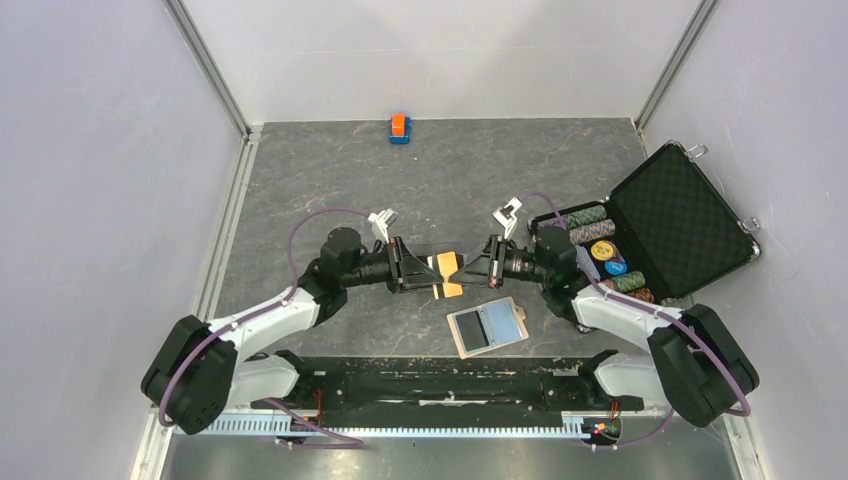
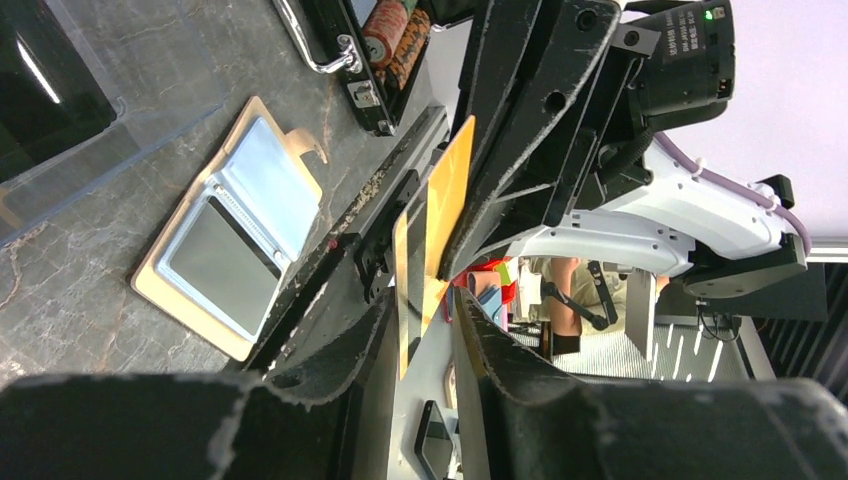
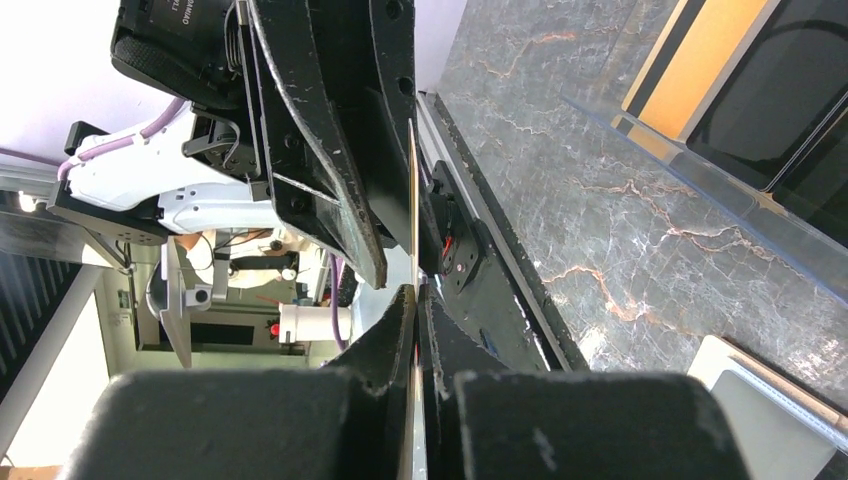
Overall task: Put the credit cards into the card holder
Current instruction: Pick up the credit card from the storage box.
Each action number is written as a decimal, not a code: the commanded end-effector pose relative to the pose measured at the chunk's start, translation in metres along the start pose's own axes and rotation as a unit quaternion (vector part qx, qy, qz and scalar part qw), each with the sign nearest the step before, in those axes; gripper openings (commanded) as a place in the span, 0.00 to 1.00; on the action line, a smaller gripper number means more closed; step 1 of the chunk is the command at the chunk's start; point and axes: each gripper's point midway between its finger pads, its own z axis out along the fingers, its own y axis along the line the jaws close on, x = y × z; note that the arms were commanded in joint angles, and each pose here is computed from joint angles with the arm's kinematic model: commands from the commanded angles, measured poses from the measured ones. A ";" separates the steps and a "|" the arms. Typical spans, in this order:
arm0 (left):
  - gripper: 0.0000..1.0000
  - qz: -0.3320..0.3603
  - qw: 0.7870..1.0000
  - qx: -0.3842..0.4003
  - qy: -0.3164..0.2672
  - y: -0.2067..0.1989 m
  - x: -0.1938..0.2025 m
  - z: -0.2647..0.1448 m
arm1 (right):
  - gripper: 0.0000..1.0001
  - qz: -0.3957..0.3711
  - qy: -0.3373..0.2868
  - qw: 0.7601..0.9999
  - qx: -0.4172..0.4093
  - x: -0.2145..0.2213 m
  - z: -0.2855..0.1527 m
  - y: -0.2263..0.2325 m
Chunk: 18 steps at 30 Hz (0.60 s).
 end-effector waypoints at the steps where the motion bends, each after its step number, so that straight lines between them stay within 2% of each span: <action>1: 0.31 0.011 0.998 0.058 0.001 -0.028 0.000 -0.004 | 0.00 -0.028 -0.005 0.999 -0.023 -0.002 -0.004 0.011; 3: 0.17 0.011 0.997 0.077 0.009 -0.034 0.002 -0.005 | 0.00 -0.028 -0.002 0.999 -0.024 -0.001 -0.005 0.011; 6: 0.02 0.013 0.995 0.099 0.017 -0.043 0.003 -0.004 | 0.00 -0.028 0.000 0.999 -0.023 0.001 -0.006 0.010; 9: 0.02 0.012 0.995 0.100 0.014 -0.044 0.002 -0.004 | 0.01 -0.028 -0.001 0.999 -0.018 0.003 -0.006 0.007; 10: 0.02 0.010 0.995 0.097 0.012 -0.043 0.002 -0.004 | 0.05 -0.030 0.001 0.999 -0.012 0.004 -0.007 0.004; 11: 0.02 0.009 0.996 0.092 0.011 -0.041 0.003 -0.004 | 0.12 -0.033 0.002 0.999 -0.003 0.004 -0.007 0.001; 14: 0.02 -0.001 0.998 0.064 0.007 -0.027 0.006 -0.004 | 0.45 -0.052 0.013 0.995 0.083 0.006 -0.012 -0.028; 16: 0.02 -0.009 0.999 0.035 0.004 -0.013 0.010 -0.004 | 0.61 -0.067 0.019 0.984 0.161 0.005 -0.022 -0.051; 18: 0.02 -0.020 1.000 0.003 0.002 0.003 0.016 -0.006 | 0.71 -0.084 0.027 0.968 0.235 0.003 -0.038 -0.070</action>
